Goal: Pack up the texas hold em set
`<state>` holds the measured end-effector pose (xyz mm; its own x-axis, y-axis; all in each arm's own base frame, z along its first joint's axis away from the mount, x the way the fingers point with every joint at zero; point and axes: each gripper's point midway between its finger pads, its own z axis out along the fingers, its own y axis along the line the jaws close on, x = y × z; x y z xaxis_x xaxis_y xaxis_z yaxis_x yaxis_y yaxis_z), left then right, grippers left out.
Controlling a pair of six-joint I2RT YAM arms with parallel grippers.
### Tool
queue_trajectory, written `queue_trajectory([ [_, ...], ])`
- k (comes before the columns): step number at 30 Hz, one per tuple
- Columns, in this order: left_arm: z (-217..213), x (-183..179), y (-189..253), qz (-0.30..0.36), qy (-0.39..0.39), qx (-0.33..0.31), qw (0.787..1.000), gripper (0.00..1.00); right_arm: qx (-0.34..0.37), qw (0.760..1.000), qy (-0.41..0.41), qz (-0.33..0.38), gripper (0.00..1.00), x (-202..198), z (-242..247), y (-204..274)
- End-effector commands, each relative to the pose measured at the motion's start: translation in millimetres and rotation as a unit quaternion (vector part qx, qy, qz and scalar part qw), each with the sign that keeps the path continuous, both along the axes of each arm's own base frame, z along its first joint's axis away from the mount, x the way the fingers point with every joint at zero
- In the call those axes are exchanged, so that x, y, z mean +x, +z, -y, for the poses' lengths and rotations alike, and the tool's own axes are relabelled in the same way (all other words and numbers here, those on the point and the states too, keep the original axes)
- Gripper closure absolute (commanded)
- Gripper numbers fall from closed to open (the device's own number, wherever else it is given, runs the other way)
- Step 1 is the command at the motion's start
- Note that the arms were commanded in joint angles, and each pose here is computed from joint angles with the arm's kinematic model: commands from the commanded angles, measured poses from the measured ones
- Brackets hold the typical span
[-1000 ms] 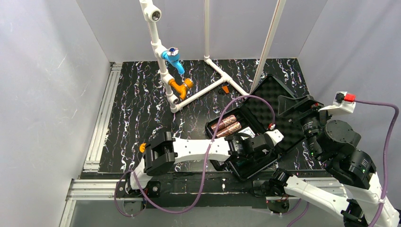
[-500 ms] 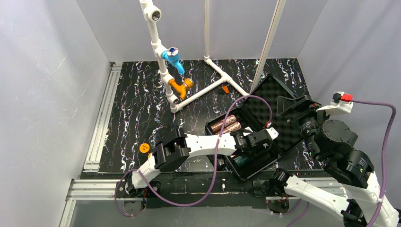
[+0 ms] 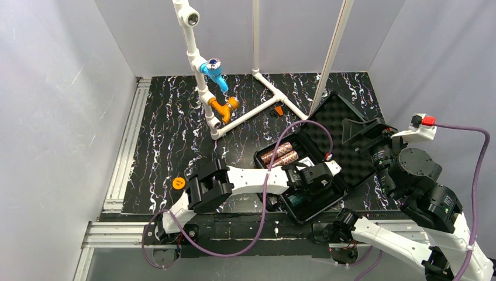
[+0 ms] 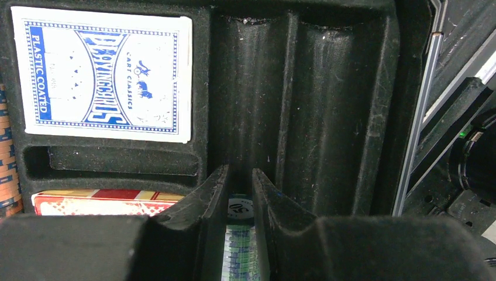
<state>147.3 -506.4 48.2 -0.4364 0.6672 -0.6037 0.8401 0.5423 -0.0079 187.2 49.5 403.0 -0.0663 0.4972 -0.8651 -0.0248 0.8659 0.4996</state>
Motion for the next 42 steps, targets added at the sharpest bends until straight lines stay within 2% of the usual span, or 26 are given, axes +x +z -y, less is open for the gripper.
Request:
queue_trajectory([
  [1,-28,-7,11,-0.008,0.005,0.025,1.000,0.81,0.009,1.000,-0.013,0.011,0.03,3,1,6],
  [7,-35,-7,18,-0.004,0.009,0.022,1.000,0.80,0.008,1.000,-0.009,0.010,0.03,5,-3,6],
  [16,-29,-7,47,0.002,0.008,-0.010,1.000,0.73,0.006,1.000,-0.007,0.010,0.03,7,-6,7],
  [18,-29,-5,59,0.010,0.010,-0.022,1.000,0.69,0.005,1.000,-0.007,0.010,0.03,7,-6,7],
  [22,-35,-1,91,0.035,0.009,-0.053,0.998,0.55,0.002,1.000,-0.008,0.010,0.03,8,-6,7],
  [26,-69,6,125,0.072,0.032,-0.067,0.995,0.33,0.000,1.000,-0.009,0.008,0.03,8,-6,4],
  [28,-87,7,129,0.084,0.046,-0.064,0.993,0.28,-0.002,1.000,-0.009,0.007,0.03,9,-7,3],
  [32,-152,14,129,0.118,0.114,-0.040,0.986,0.21,-0.004,1.000,-0.005,0.003,0.03,11,-12,-3],
  [37,-205,13,123,0.133,0.158,-0.016,0.978,0.20,-0.004,1.000,-0.001,-0.002,0.03,13,-16,-8],
  [42,-256,9,122,0.144,0.198,-0.001,0.969,0.08,-0.003,1.000,0.001,-0.006,0.03,14,-19,-13],
])
